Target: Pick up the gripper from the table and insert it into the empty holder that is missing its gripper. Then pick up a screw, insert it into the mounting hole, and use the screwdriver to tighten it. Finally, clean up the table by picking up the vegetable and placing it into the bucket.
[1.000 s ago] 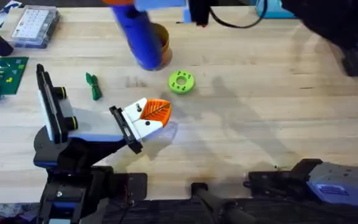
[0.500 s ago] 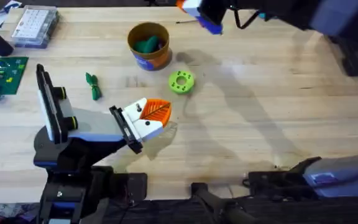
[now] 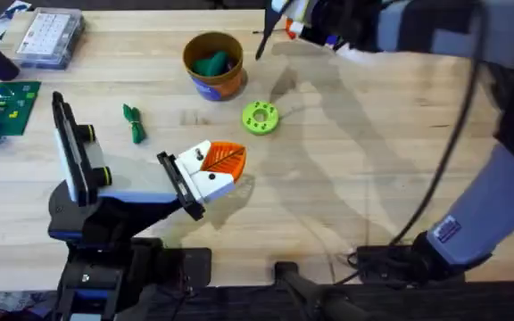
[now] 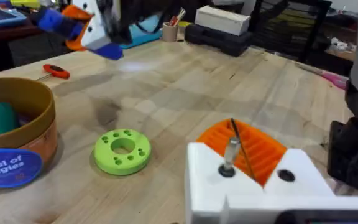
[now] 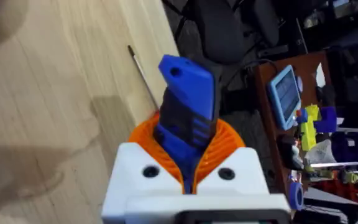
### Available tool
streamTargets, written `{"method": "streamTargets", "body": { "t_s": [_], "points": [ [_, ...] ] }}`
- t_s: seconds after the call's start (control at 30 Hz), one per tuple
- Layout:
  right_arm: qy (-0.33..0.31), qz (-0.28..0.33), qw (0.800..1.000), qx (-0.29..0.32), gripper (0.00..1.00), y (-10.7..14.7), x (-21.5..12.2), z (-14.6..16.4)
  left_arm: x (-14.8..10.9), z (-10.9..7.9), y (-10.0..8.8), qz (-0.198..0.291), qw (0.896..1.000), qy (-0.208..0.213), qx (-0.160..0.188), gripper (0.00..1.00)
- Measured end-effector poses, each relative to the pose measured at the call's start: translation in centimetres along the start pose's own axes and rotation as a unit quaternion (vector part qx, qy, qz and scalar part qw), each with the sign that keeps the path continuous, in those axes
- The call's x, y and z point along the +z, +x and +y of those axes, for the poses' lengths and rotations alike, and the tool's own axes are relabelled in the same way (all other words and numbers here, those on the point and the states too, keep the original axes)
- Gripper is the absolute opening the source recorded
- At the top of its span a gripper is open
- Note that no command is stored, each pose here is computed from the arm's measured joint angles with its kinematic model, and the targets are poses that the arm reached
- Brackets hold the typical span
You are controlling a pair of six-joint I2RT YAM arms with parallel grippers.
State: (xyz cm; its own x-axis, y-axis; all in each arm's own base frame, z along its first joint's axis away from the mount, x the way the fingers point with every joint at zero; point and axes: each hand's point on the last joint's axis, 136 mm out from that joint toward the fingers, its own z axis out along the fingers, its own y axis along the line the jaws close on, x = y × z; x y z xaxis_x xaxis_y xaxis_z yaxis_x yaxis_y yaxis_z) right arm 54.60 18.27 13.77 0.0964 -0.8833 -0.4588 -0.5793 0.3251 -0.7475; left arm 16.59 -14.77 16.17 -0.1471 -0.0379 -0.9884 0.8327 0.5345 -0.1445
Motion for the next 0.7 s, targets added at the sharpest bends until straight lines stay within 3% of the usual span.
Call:
{"method": "streamTargets", "body": {
  "t_s": [0.23,0.5,0.63,0.7],
  "points": [
    [-0.036,0.025,0.998,-0.053,0.048,3.6,3.9,4.7,0.0,0.1,0.0,0.000,1.000,-0.002,0.000,0.011],
    [-0.037,0.025,0.997,-0.067,0.047,3.7,4.1,4.8,0.0,0.1,0.0,0.000,1.000,-0.002,0.000,0.011],
    [-0.042,0.028,0.997,-0.057,0.540,3.8,4.0,5.0,0.0,0.1,0.0,0.000,1.000,-0.002,0.000,0.011],
    [-0.042,0.029,0.997,-0.049,0.838,3.8,4.0,5.0,0.0,0.1,0.0,0.000,1.000,-0.002,0.000,0.011]
  ]
}}
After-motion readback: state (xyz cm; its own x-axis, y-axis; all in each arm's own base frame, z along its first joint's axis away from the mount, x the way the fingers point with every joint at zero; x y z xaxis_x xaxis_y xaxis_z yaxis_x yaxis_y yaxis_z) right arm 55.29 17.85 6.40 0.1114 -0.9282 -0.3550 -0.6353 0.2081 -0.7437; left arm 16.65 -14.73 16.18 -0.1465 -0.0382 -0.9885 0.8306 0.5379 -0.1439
